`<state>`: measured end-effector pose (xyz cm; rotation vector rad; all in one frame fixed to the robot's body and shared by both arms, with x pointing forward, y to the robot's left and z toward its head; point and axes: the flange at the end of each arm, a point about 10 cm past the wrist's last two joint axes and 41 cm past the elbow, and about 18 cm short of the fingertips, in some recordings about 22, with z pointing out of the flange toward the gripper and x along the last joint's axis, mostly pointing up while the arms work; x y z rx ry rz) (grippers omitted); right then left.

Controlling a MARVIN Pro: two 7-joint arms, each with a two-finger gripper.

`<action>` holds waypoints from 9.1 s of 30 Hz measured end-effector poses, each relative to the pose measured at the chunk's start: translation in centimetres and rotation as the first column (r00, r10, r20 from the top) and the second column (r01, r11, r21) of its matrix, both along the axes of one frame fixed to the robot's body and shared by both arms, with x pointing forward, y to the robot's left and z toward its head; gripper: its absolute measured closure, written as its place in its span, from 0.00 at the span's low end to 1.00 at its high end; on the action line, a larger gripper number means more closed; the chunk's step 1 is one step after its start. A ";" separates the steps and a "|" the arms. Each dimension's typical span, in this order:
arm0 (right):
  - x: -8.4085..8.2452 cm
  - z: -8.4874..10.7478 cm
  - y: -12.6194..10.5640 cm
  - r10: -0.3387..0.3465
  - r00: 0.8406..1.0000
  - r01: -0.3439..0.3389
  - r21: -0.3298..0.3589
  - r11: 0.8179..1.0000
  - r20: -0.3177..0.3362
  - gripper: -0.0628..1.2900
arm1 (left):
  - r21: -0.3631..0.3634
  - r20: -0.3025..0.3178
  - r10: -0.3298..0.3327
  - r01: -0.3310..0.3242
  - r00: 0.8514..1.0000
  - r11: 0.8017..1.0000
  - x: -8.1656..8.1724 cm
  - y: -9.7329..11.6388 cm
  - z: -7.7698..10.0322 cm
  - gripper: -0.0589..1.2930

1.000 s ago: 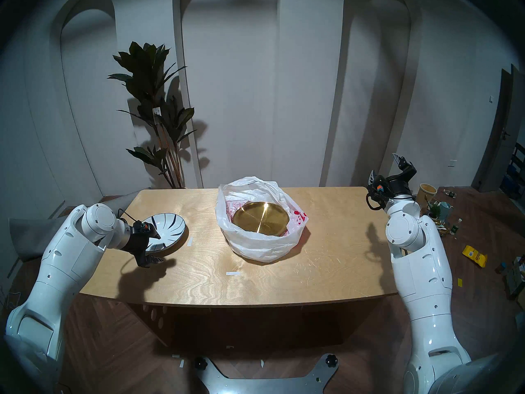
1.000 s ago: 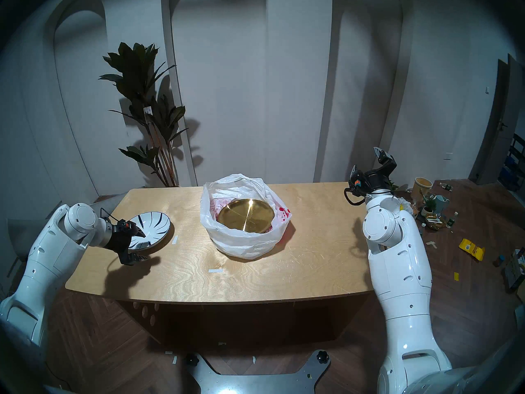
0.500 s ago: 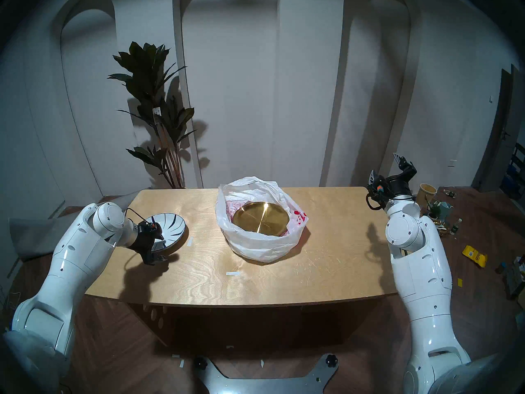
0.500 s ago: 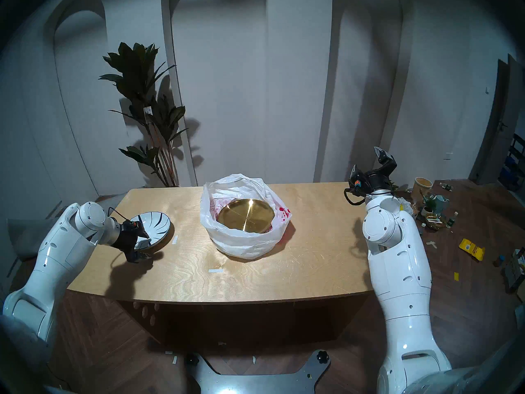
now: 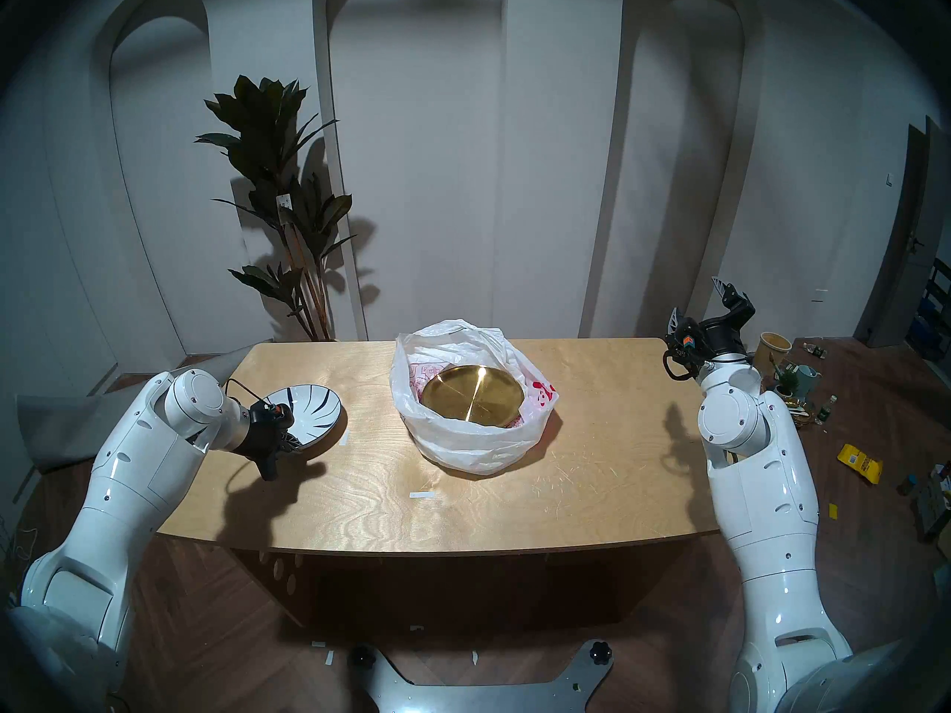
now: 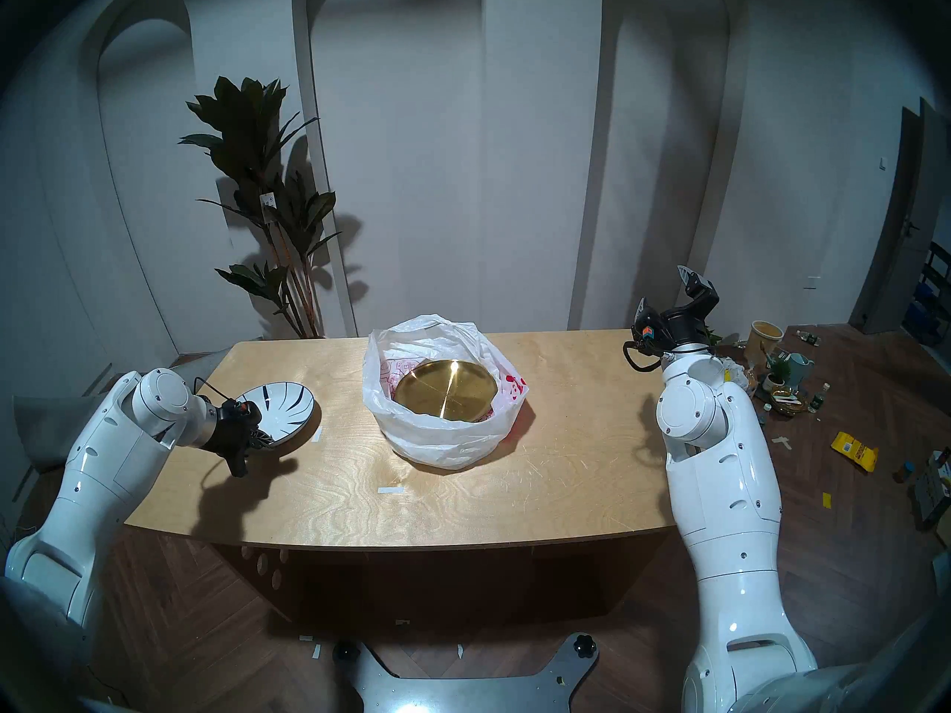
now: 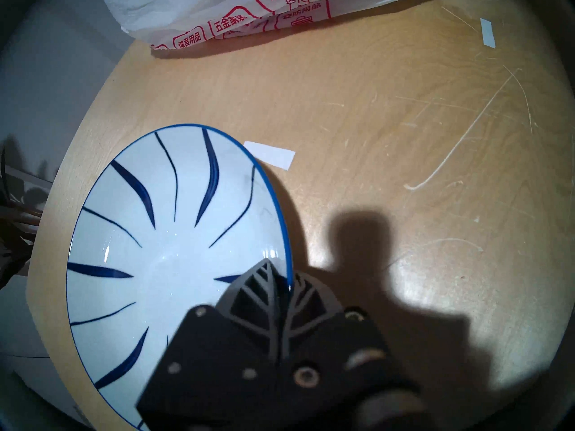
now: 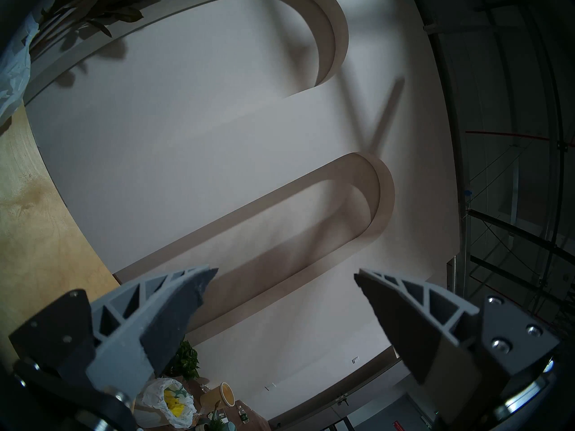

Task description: Bag the groceries: heavy items first, fragile items on top

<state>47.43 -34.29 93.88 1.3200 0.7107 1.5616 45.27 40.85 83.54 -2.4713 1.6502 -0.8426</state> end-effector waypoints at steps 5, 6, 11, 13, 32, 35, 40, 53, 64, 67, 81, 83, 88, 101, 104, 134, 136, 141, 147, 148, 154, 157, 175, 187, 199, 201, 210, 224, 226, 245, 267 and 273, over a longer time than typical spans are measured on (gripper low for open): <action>0.0 0.0 0.0 0.000 1.000 0.000 0.000 1.000 0.000 0.02 | 0.078 0.014 -0.043 0.041 0.999 0.996 -0.3 -0.1 -0.1 0.98; 0.0 0.0 0.0 0.000 1.000 0.000 0.000 1.000 0.000 0.02 | 0.088 0.017 -0.049 0.047 0.999 0.995 -0.3 -0.1 -0.1 0.98; 0.0 0.0 0.0 0.000 1.000 0.000 0.000 1.000 0.000 0.02 | 0.179 0.056 -0.101 0.090 0.993 0.980 -0.6 -0.8 -0.2 0.98; 0.0 0.0 0.0 0.000 1.000 0.000 0.000 1.000 0.000 0.02 | 0.207 0.072 -0.113 0.096 0.991 0.974 -0.6 -1.0 -0.3 0.98; 0.0 -0.1 0.0 -0.001 1.000 0.001 0.000 1.000 0.001 0.02 | 0.381 0.192 -0.167 0.083 0.967 0.921 -3.0 -4.2 -0.2 0.98; 0.0 -0.1 0.0 -0.001 1.000 0.001 0.000 1.000 0.001 0.02 | 0.425 0.193 -0.196 0.098 0.961 0.900 -3.5 -4.5 -0.1 0.98; 0.0 -0.1 0.0 -0.001 1.000 0.001 0.000 1.000 0.000 0.02 | 0.521 0.202 -0.258 0.119 0.945 0.845 -4.1 -5.1 0.2 0.98; 0.0 -0.1 0.0 -0.001 1.000 0.001 0.000 1.000 0.000 0.02 | 0.592 0.276 -0.271 0.060 0.922 0.804 -4.2 -5.8 2.2 0.98; 0.0 -0.1 0.0 -0.001 1.000 0.001 0.000 1.000 0.000 0.02 | 0.477 0.346 -0.195 0.007 0.918 0.879 -4.3 -6.8 2.9 0.98; 0.0 -0.1 0.0 -0.001 1.000 0.001 -0.001 1.000 0.000 0.02 | 0.471 0.360 -0.209 0.016 0.909 0.882 -4.3 -7.4 3.5 0.98; 0.0 -0.2 0.0 -0.002 1.000 0.002 -0.002 1.000 -0.001 0.02 | 0.489 0.424 -0.317 0.080 0.848 0.868 -3.6 -10.4 7.6 0.98; 0.0 -0.4 -0.3 -0.009 1.000 0.009 -0.007 1.000 -0.005 0.02 | 0.491 0.432 -0.329 0.087 0.840 0.867 -3.6 -10.8 8.2 0.98; 0.1 -1.7 -2.2 -0.061 0.997 0.060 -0.029 0.998 -0.043 0.02 | 0.495 0.442 -0.347 0.097 0.827 0.864 -3.6 -11.4 9.2 0.98; -2.8 -9.6 -11.3 -0.260 0.934 0.223 -0.167 0.960 -0.246 0.02 | 0.506 0.468 -0.414 0.147 0.781 0.850 -3.8 -13.8 11.7 0.98; -3.3 -10.3 -11.3 -0.253 0.932 0.211 -0.181 0.961 -0.259 0.02 | 0.506 0.472 -0.431 0.165 0.769 0.847 -3.8 -14.6 12.1 0.98; -4.6 -12.1 -9.6 -0.168 0.945 0.108 -0.215 0.971 -0.280 0.02 | 0.493 0.424 -0.613 0.397 0.667 0.774 -2.1 -26.1 10.2 0.98; -4.6 -12.1 -9.6 -0.167 0.946 0.108 -0.214 0.971 -0.279 0.02 | 0.493 0.409 -0.622 0.412 0.668 0.766 -1.5 -26.7 9.5 0.98; -4.7 -12.1 -9.6 -0.165 0.946 0.107 -0.213 0.971 -0.278 0.02 | 0.491 0.384 -0.633 0.432 0.672 0.756 -0.3 -27.7 8.1 0.98; -4.7 -12.0 -9.6 -0.164 0.947 0.106 -0.213 0.971 -0.277 0.02 | 0.484 0.361 -0.638 0.448 0.680 0.752 1.5 -28.5 6.8 0.98; -4.7 -12.0 -9.6 -0.163 0.947 0.106 -0.212 0.971 -0.276 0.02 | 0.483 0.354 -0.639 0.452 0.683 0.750 1.9 -28.6 6.5 0.98; -4.7 -12.0 -9.7 -0.162 0.947 0.105 -0.212 0.972 -0.276 0.02 | 0.474 0.319 -0.650 0.478 0.690 0.739 3.4 -29.5 4.7 0.98; -4.7 -12.0 -9.7 -0.162 0.948 0.105 -0.212 0.972 -0.275 0.02 | 0.469 0.301 -0.655 0.490 0.693 0.734 4.1 -29.9 3.8 0.98; -4.7 -12.0 -9.7 -0.160 0.948 0.103 -0.211 0.972 -0.275 0.02 | 0.442 0.267 -0.681 0.542 0.682 0.715 7.1 -31.4 1.7 0.98; -4.7 -12.0 -9.7 -0.160 0.948 0.103 -0.211 0.972 -0.274 0.02 | 0.373 0.191 -0.743 0.652 0.642 0.660 5.5 -32.1 4.0 0.98; -4.7 -11.9 -9.7 -0.160 0.949 0.103 -0.212 0.972 -0.272 0.02 | 0.358 0.153 -0.741 0.663 0.653 0.658 4.9 -30.4 4.4 0.98; -4.7 -11.9 -9.7 -0.160 0.949 0.103 -0.212 0.972 -0.271 0.02 | 0.366 0.168 -0.734 0.650 0.658 0.666 5.2 -30.3 4.1 0.98; -4.7 -11.8 -9.7 -0.161 0.949 0.104 -0.212 0.972 -0.271 0.02 | 0.368 0.174 -0.710 0.624 0.683 0.690 6.4 -30.3 1.6 0.98; -4.7 -11.8 -9.7 -0.161 0.949 0.105 -0.212 0.972 -0.271 0.02 | 0.376 0.178 -0.702 0.611 0.690 0.696 7.9 -30.6 0.8 0.98; -4.7 -11.9 -9.7 -0.161 0.949 0.105 -0.212 0.972 -0.271 0.02 | 0.379 0.171 -0.702 0.612 0.691 0.694 8.0 -30.5 1.1 0.98; -4.7 -11.9 -9.7 -0.162 0.948 0.105 -0.212 0.972 -0.273 0.02 | 0.240 0.192 -0.610 0.565 0.769 0.789 9.9 -27.1 9.5 0.04; -4.4 -11.7 -9.5 -0.152 0.952 0.101 -0.194 0.976 -0.264 0.02 | -0.069 0.816 -0.152 0.355 0.557 0.932 8.8 -24.3 29.4 0.04; -3.1 -10.0 -7.4 -0.097 0.974 0.065 -0.161 0.985 -0.205 0.02 | -0.145 0.822 -0.066 0.320 0.565 0.936 7.7 -23.0 28.3 0.04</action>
